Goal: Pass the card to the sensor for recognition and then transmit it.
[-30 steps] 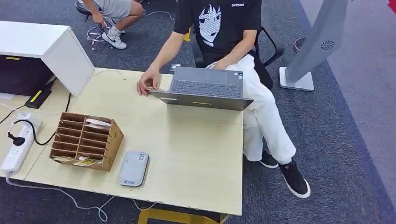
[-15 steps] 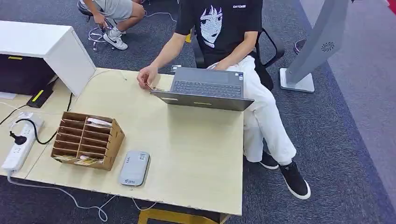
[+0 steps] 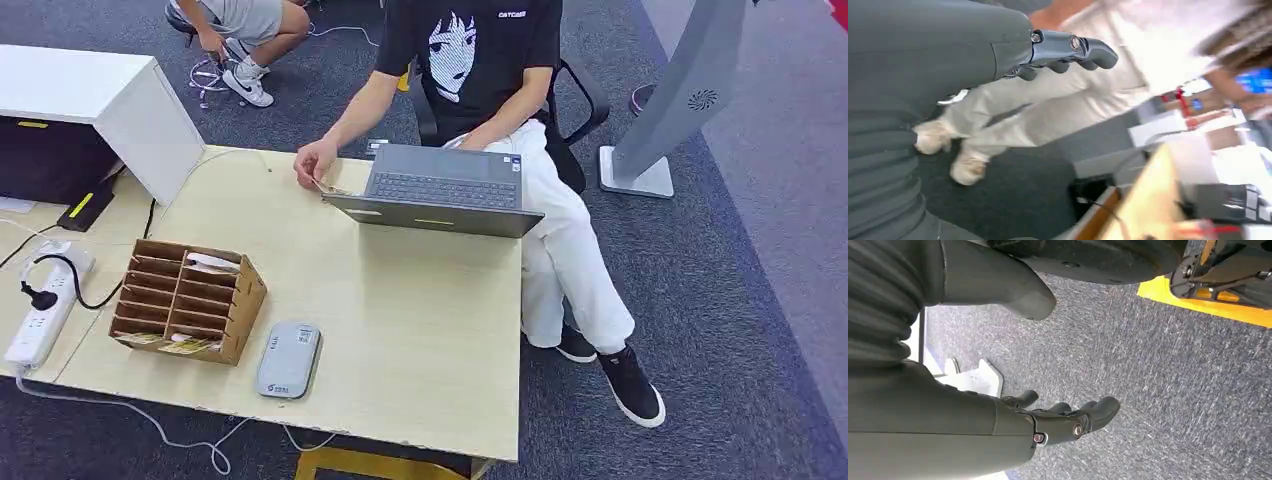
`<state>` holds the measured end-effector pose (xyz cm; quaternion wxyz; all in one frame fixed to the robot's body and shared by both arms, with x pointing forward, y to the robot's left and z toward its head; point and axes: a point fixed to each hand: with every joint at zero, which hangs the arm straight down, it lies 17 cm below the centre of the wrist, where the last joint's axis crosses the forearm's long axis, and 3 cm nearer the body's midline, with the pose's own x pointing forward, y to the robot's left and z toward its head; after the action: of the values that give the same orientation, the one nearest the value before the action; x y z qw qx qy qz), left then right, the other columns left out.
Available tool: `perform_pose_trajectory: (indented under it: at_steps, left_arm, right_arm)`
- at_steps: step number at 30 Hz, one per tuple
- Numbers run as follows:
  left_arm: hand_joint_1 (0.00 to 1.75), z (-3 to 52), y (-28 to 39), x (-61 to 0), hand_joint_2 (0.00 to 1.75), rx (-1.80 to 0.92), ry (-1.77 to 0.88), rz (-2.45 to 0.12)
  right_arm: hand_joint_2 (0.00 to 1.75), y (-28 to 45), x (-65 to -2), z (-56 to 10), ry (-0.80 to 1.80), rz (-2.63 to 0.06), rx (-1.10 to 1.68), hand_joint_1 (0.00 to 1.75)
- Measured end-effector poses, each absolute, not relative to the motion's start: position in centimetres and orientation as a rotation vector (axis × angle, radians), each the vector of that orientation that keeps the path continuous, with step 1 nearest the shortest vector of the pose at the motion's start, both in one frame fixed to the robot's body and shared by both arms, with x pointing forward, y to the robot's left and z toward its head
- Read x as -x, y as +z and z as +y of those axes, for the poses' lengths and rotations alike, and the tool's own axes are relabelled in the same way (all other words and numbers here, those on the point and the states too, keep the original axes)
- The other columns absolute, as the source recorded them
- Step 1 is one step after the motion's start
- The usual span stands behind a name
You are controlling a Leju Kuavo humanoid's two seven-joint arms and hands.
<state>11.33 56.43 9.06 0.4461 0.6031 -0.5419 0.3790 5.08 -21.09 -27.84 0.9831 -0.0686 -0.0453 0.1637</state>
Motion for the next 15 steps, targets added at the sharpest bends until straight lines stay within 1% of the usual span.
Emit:
perform_pose_trajectory:
  at_steps: [3, 9, 15]
  left_arm:
    - [0.00, 55.8, 13.2, -12.6, 1.75, -1.500, 0.915, -1.472]
    - [0.00, 54.5, 18.3, -13.8, 1.75, -1.513, 0.868, -1.628]
    - [0.00, 51.2, 23.1, -17.0, 1.75, -1.483, 0.759, -1.803]
  right_arm:
    - [1.75, -27.8, -5.1, -21.0, 0.329, -0.091, 0.135, 0.00]
    - [1.75, -27.8, -5.1, -21.0, 0.326, -0.090, 0.131, 0.00]
    - [1.75, -27.8, -5.1, -20.9, 0.324, -0.088, 0.128, 0.00]
